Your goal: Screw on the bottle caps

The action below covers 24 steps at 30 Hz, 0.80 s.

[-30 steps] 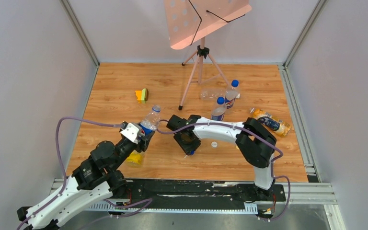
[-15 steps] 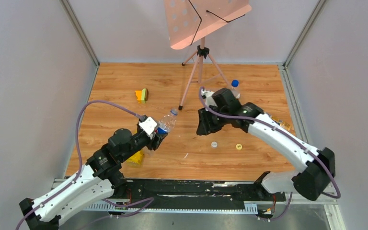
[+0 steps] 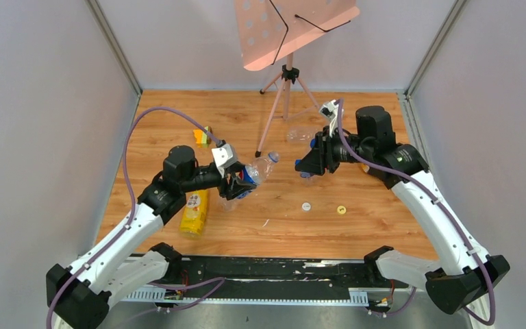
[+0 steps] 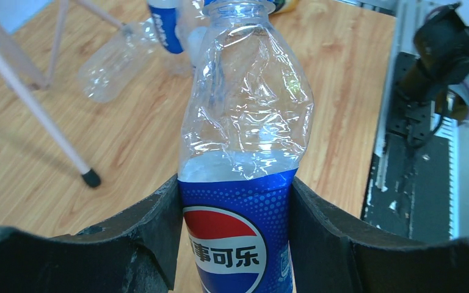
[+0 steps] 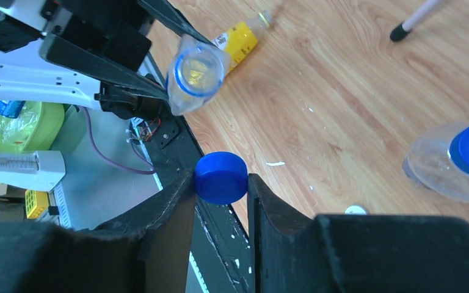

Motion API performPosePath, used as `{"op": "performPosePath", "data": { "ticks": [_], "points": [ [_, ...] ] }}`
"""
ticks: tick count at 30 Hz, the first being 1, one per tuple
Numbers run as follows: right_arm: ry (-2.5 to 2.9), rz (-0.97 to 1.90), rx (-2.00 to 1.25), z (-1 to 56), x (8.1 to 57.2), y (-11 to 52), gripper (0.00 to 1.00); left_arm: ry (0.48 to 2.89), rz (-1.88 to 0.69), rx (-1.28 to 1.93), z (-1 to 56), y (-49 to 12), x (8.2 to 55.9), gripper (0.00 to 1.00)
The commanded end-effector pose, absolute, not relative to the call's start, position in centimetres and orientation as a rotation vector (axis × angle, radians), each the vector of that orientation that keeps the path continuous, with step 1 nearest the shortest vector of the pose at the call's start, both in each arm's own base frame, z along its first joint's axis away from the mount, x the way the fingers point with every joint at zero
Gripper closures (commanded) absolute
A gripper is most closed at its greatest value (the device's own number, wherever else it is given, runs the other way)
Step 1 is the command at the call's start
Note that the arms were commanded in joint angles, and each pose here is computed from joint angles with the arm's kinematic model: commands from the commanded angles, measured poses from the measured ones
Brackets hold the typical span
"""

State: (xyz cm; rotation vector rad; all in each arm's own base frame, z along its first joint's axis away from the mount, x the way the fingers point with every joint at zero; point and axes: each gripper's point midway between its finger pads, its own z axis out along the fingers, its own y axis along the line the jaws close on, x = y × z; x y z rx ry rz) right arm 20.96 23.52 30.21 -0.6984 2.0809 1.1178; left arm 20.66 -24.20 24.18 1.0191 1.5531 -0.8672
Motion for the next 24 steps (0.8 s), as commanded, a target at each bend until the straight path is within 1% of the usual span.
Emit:
{"op": "performPosePath", "data": {
  "ticks": [1, 5, 10, 24],
  "points": [
    [1.894, 1.146, -0.822, 34.2, 21.1, 24.2, 1.00, 1.379, -0.997, 1.162, 27.5, -25.9, 19.2, 0.97],
    [1.841, 1.142, -0.853, 35.3, 21.4, 24.4, 1.00, 1.366, -1.038, 1.211, 27.8, -26.5, 19.1, 0.97],
    [1.816, 1.165, -0.872, 36.0, 21.7, 24.7, 1.00, 1.340, -1.031, 1.230, 28.5, -26.6, 19.1, 0.97],
    [1.781, 1.390, -0.992, 36.1, 20.4, 26.4, 0.99, 1.344, -1.031, 1.312, 28.4, -26.7, 19.0, 0.97]
  ]
}}
